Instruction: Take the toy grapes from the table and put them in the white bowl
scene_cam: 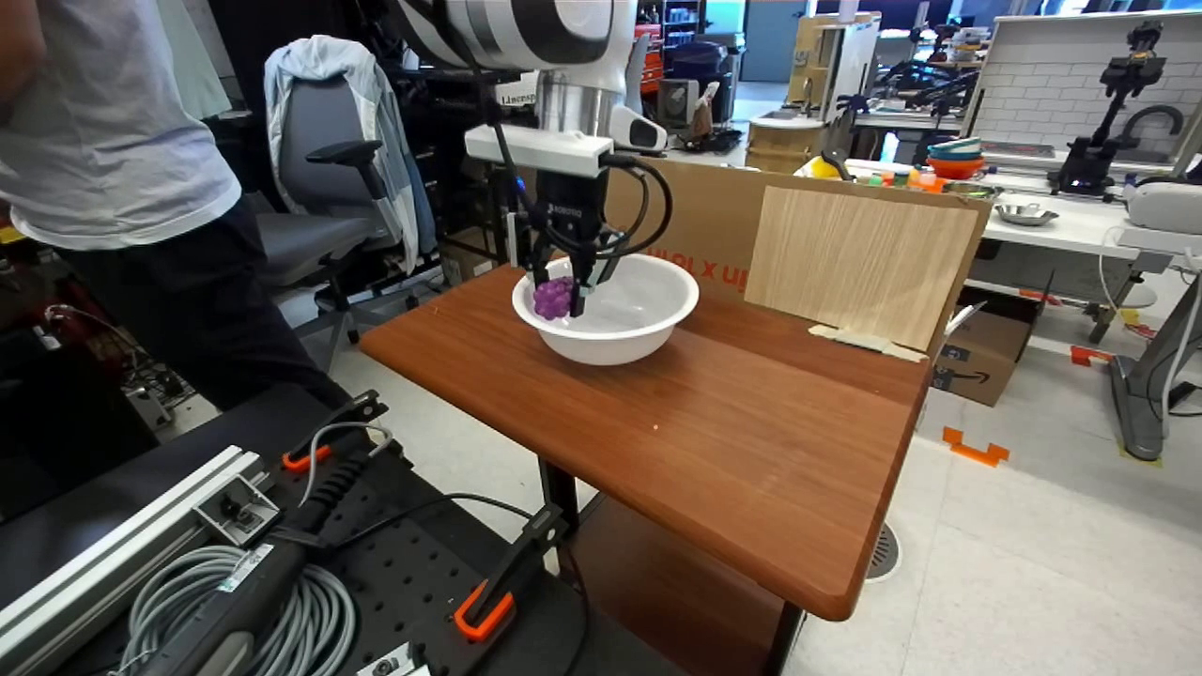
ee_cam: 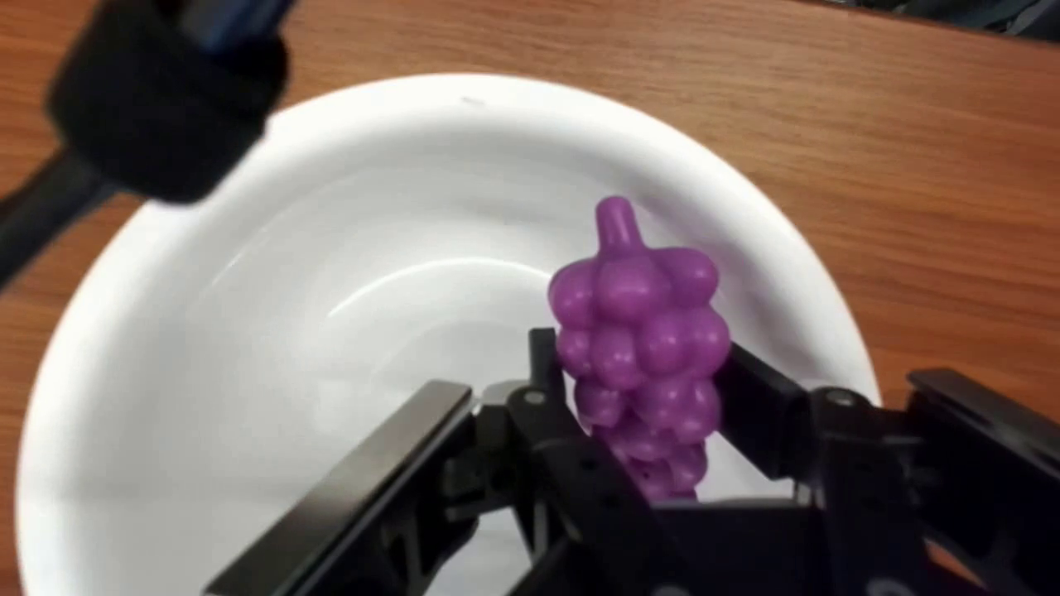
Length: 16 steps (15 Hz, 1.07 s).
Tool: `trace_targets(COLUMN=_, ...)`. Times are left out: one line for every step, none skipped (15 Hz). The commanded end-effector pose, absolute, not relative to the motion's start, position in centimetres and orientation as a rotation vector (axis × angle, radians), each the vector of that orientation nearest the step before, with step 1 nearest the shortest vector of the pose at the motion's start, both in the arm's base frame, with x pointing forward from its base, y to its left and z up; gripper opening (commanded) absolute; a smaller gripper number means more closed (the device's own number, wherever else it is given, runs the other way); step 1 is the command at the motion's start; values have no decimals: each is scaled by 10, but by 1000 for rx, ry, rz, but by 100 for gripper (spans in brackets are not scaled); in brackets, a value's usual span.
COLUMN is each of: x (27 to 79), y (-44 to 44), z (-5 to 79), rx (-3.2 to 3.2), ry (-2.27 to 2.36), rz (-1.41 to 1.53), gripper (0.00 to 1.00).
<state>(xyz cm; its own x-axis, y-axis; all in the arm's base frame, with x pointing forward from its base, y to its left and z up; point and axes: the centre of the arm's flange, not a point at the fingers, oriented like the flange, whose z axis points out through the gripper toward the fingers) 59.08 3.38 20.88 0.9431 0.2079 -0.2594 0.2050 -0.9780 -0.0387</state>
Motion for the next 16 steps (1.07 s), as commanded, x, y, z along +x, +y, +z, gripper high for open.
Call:
trace_targets(x=637, y=39, z=175, rx=-3033, ry=-268, rz=549, gripper=19)
trace_targets(x=642, y=39, z=171, rx=-3025, ry=-262, rz=567, gripper=69)
trace_targets(x=645, y=38, z=171, rx=-3017, ry=-259, rz=579, gripper=70)
trace_targets(x=646, y=38, z=171, rx=-3016, ry=-250, rz=588, gripper=76)
trace_targets(x=621, y=35, z=172, rx=-3047, ry=-294, rz=548, gripper=59)
trace_targets(x=625, y=35, z=172, rx=-3041, ry=-289, rz=561, gripper=66)
trace_targets(x=628, y=35, z=172, rx=-3041, ry=-287, rz=562, gripper=72)
trace_targets(x=629, y=35, z=173, rx=-3042, ry=-287, rz=559, gripper=76)
trace_targets(x=630, y=35, z=173, rx=-3042, ry=-286, rz=558, gripper=76)
trace_targets(x=630, y=35, z=173, rx=-3042, ry=-286, rz=558, gripper=76)
trace_targets(x=630, y=35, z=173, rx=-3042, ry=-286, rz=558, gripper=76)
trace_targets(x=630, y=35, z=173, rx=-3042, ry=-286, rz=558, gripper=94)
trace_targets(x=625, y=35, z=176, rx=-3048, ry=-294, rz=543, gripper=96)
trace_targets(x=618, y=35, z=179, rx=-3052, ry=-305, rz=525, gripper=100)
trace_targets(x=613, y=34, z=181, rx=-3053, ry=-310, rz=517, gripper=100)
trace_targets(x=608, y=33, z=184, rx=-3058, ry=-308, rz=497, gripper=100)
